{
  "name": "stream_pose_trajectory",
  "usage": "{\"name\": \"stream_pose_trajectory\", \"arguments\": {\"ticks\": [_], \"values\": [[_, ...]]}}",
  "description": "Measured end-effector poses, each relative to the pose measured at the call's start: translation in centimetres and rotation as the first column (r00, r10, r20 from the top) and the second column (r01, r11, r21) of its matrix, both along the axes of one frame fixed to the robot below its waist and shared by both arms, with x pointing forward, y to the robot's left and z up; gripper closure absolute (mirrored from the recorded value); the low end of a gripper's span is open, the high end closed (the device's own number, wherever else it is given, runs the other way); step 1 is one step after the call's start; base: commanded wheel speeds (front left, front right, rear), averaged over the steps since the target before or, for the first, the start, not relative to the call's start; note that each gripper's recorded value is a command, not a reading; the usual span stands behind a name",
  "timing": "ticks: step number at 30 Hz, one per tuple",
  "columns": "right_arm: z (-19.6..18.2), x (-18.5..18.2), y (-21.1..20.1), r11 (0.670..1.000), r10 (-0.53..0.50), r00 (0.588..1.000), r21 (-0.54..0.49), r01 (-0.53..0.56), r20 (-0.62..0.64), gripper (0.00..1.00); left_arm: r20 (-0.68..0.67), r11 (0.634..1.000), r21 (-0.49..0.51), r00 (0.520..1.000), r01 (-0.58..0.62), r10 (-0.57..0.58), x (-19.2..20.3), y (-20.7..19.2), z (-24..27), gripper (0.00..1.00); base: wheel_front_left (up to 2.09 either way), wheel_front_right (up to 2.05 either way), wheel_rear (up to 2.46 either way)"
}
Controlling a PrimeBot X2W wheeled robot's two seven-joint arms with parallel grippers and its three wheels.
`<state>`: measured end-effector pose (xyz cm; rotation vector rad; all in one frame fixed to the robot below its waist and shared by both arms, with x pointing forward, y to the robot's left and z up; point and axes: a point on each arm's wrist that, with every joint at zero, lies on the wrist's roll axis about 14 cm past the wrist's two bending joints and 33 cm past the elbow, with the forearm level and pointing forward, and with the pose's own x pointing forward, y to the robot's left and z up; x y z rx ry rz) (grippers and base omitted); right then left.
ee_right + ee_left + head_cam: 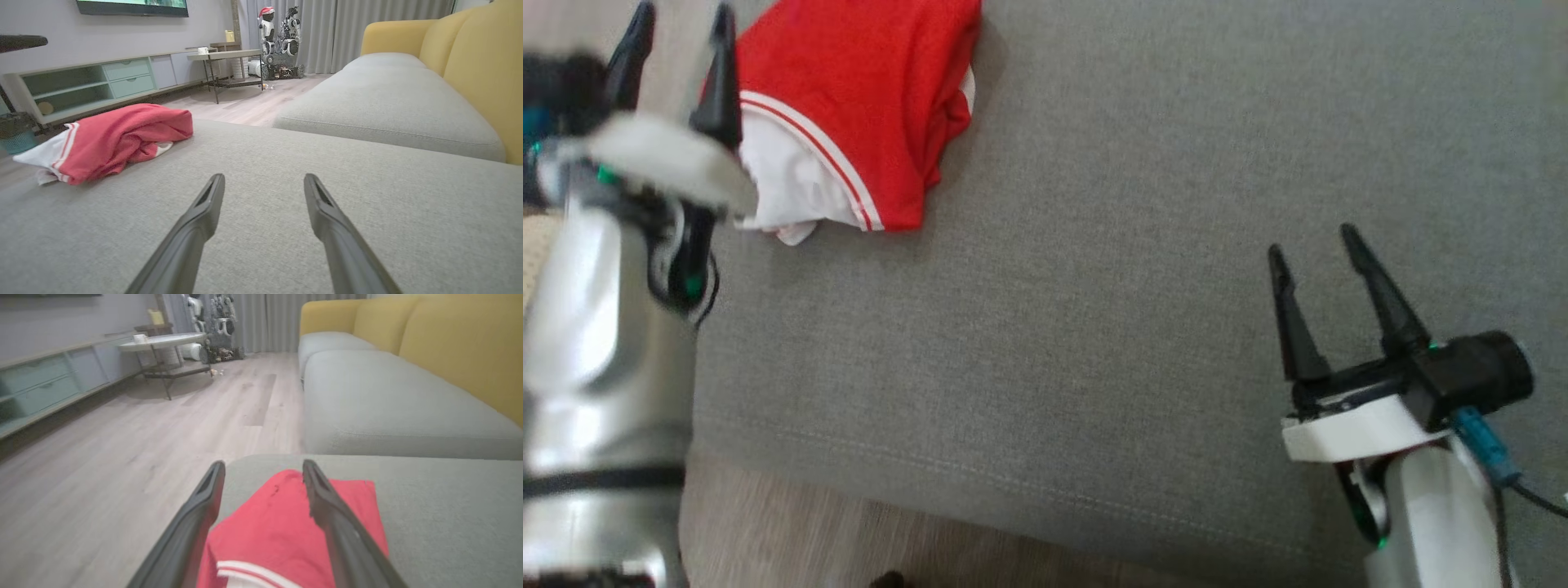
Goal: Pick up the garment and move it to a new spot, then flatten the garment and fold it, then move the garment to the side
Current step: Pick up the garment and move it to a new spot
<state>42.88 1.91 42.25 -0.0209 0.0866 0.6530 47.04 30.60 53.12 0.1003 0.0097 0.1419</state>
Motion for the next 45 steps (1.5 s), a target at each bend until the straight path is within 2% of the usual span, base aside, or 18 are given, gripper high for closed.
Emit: {"name": "stream_pose_trajectory", "arguments": {"ticks": [4,7,13,17,21,22,23,28,34,38,39,45], "values": [[-0.9,1.1,-0.6,1.000,0.002,1.000,-0.016,-0.002,0.008,0.00,-0.175,0.998,-0.057,0.983,0.041,-0.051,3.6,-1.0,-2.8,0.00,0.00,0.00,0.00],[-1.7,1.7,-1.2,0.999,-0.003,1.000,-0.032,0.003,0.008,0.00,-0.271,0.993,-0.106,0.959,0.056,-0.084,4.9,-1.7,-5.3,0.00,0.00,0.00,0.00],[-2.9,2.5,-3.2,0.997,-0.061,0.998,-0.043,0.061,-0.010,0.00,-0.510,0.982,-0.184,0.852,0.032,-0.123,4.2,-2.6,-12.0,0.00,0.00,0.00,0.00],[-3.8,2.6,-4.1,0.995,-0.087,0.996,-0.050,0.086,-0.033,0.00,-0.601,0.979,-0.205,0.788,0.009,-0.133,3.8,-2.5,-14.6,0.00,0.00,0.00,0.00],[-5.0,2.7,-4.8,0.992,-0.111,0.992,-0.060,0.108,-0.059,0.00,-0.622,0.977,-0.215,0.770,0.004,-0.140,4.4,-2.4,-15.8,0.00,0.00,0.00,0.00],[-5.3,2.8,-5.0,0.992,-0.118,0.991,-0.063,0.114,-0.064,0.00,-0.621,0.977,-0.211,0.771,0.009,-0.141,4.6,-2.5,-16.0,0.18,0.00,0.00,0.00],[-5.5,2.9,-5.1,0.991,-0.123,0.990,-0.063,0.118,-0.067,0.00,-0.614,0.979,-0.206,0.777,0.015,-0.141,4.8,-2.4,-16.1,1.00,0.00,0.00,0.00],[-5.3,3.8,-5.5,0.989,-0.140,0.989,-0.059,0.137,-0.050,0.00,-0.550,0.979,-0.204,0.825,0.019,-0.131,5.4,-2.1,-15.8,1.00,0.00,0.00,0.00],[-3.8,3.6,-4.9,0.991,-0.131,0.991,-0.044,0.130,-0.026,0.00,-0.425,0.986,-0.155,0.898,0.054,-0.116,6.2,-0.9,-11.8,1.00,0.00,0.00,0.00],[-2.4,3.1,-4.5,0.992,-0.127,0.992,-0.029,0.126,-0.014,0.00,-0.306,0.986,-0.117,0.941,0.115,-0.146,7.4,-1.1,-6.5,1.00,0.00,0.00,0.00],[-1.4,2.8,-4.4,0.992,-0.124,0.992,-0.020,0.124,0.001,0.00,-0.237,0.984,-0.093,0.957,0.152,-0.170,8.0,-1.5,-3.3,1.00,0.00,0.00,0.00],[2.1,1.7,-4.1,0.991,-0.125,0.991,0.045,0.123,0.038,0.00,-0.054,0.959,-0.047,0.958,0.281,-0.283,8.8,-4.6,5.6,1.00,0.00,0.00,0.00]]}}
